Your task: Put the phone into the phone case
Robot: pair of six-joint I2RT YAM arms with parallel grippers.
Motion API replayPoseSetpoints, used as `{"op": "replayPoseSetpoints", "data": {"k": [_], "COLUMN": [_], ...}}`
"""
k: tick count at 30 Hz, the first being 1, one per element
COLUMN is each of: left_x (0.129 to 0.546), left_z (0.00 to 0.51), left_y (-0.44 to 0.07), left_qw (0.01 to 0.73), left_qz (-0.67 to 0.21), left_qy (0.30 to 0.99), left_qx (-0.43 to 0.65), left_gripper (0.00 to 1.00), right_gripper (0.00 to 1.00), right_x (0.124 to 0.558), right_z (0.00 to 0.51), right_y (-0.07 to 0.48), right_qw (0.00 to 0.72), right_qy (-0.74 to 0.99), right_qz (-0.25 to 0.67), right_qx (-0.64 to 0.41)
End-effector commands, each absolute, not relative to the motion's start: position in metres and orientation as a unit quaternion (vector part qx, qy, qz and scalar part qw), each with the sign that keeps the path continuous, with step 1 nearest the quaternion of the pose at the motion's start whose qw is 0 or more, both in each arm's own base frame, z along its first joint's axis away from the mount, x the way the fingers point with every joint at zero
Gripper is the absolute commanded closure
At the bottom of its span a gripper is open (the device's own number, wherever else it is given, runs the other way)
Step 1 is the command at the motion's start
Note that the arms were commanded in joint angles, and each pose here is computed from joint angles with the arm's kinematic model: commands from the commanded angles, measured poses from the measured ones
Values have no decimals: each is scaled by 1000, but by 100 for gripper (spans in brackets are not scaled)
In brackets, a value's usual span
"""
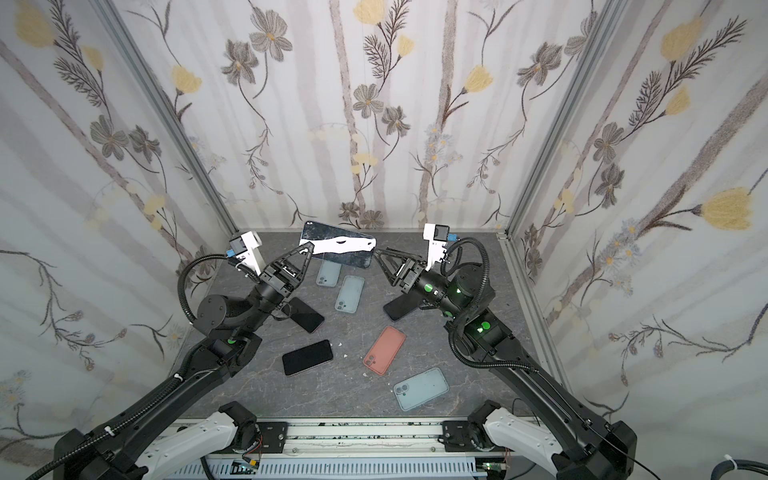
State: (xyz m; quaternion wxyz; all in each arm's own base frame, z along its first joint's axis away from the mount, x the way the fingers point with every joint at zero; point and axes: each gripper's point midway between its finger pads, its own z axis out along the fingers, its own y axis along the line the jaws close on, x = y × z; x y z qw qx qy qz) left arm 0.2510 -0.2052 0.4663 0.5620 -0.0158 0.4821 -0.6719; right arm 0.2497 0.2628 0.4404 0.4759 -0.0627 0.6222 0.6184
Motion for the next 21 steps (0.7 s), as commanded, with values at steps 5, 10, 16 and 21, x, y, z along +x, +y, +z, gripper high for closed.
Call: {"op": "replayPoseSetpoints", "data": {"k": [5, 10, 16, 21], "left_x": [224, 221, 218, 214], "left_z": [503, 504, 505, 506], "left_y": [-185, -185, -186, -186], "left_qw": [577, 574, 569, 569], "left_qz": [-716, -719, -723, -724], "left_qy": [394, 392, 392, 390], "left_qx": [-9, -6, 2, 9], "left_gripper": [100, 100, 100, 100], "right_gripper": [41, 49, 59, 71], "right_x": [229, 217, 211, 210], "right_z": [470, 486, 495, 499], "right_y": [281, 289, 298, 303], "right_qw": [460, 454, 450, 448], "right_qy": [576, 555, 546, 544], "right_qz": [666, 682, 689, 691], "right_qx": [-115, -142, -157, -162]}}
